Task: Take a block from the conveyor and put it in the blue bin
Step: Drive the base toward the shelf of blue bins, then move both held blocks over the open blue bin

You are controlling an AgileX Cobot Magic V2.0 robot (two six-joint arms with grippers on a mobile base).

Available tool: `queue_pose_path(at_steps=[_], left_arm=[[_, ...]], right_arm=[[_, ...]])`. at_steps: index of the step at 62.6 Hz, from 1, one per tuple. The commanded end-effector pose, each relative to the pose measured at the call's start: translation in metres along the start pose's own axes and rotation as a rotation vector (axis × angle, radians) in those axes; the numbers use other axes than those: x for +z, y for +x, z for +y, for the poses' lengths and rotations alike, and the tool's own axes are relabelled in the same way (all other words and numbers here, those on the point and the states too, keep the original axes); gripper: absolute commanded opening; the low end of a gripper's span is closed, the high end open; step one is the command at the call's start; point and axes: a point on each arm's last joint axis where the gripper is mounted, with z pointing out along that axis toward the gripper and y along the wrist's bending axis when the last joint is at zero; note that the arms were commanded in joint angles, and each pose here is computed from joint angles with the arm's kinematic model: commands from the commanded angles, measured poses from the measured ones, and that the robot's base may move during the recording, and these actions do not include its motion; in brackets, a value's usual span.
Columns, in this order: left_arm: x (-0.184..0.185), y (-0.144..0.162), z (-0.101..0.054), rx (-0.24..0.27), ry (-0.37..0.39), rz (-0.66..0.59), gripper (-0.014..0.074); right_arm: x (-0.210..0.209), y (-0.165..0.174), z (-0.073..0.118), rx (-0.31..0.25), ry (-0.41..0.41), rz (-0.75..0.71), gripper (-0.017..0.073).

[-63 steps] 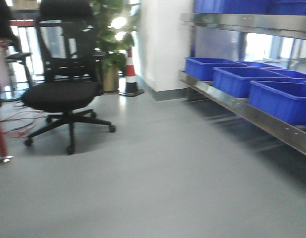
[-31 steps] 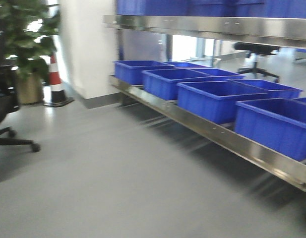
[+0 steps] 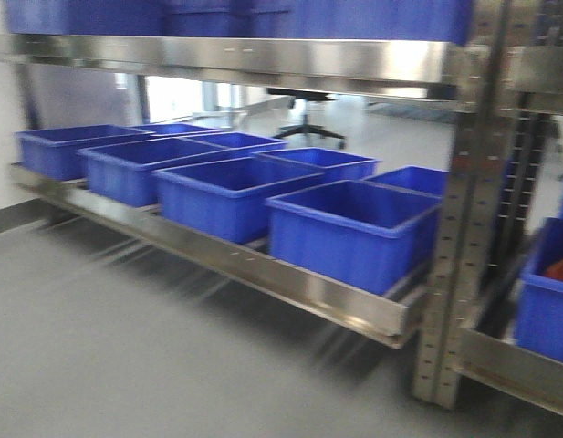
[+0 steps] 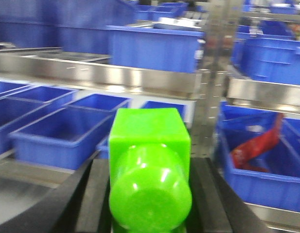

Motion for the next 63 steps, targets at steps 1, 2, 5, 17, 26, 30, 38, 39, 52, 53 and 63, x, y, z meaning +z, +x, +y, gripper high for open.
queue_pose_path(at_steps=[1, 2, 5, 17, 26, 30, 38, 39, 52, 53, 63], left_arm=[[-0.0011, -0.0018, -0.0007, 0.005, 0.006, -0.018, -0.0111], [-0.0011, -0.0018, -0.0007, 0.005, 0.006, -0.018, -0.0111], [-0.0011, -0.0018, -0.0007, 0.005, 0.006, -0.018, -0.0111], [-0.0011, -0.0018, -0.0007, 0.005, 0.006, -0.018, -0.0111], [-0.0011, -0.0018, -0.0007, 0.005, 0.006, -0.018, -0.0111], [-0.0011, -0.0018, -0.0007, 0.005, 0.006, -0.018, -0.0111], [-0.0011, -0.0018, -0.0007, 0.005, 0.006, -0.018, -0.0111], [-0.0011, -0.0018, -0.0007, 0.005, 0.006, -0.018, -0.0111], [-0.0011, -0.0018, -0.0007, 0.005, 0.006, -0.018, -0.0111], [-0.0011, -0.0018, -0.0007, 0.005, 0.006, -0.018, -0.0111], [-0.0011, -0.0018, -0.0007, 0.005, 0.006, -0.018, -0.0111]], right_arm=[[-0.0016, -0.005, 0.0003, -0.01, -0.002, -0.034, -0.0151], [-0.0016, -0.005, 0.0003, -0.01, -0.002, -0.034, -0.0151], [-0.0016, -0.005, 0.0003, -0.01, -0.002, -0.034, -0.0151], [-0.0016, -0.005, 0.0003, -0.01, -0.002, -0.034, -0.0151], [-0.0016, -0.005, 0.0003, -0.01, -0.002, -0.034, -0.0151], [-0.0016, -0.005, 0.0003, -0.01, -0.002, -0.034, -0.0151], [-0.0016, -0.005, 0.0003, -0.01, -0.002, -0.034, -0.0151], [-0.0016, -0.005, 0.0003, -0.01, -0.002, -0.034, -0.0151], [-0.0016, -0.005, 0.0003, -0.01, -0.002, -0.034, -0.0151], [-0.0016, -0.005, 0.0003, -0.01, -0.002, -0.034, -0.0151], [-0.0016, -0.005, 0.0003, -0.01, -0.002, -0.034, -0.0151]])
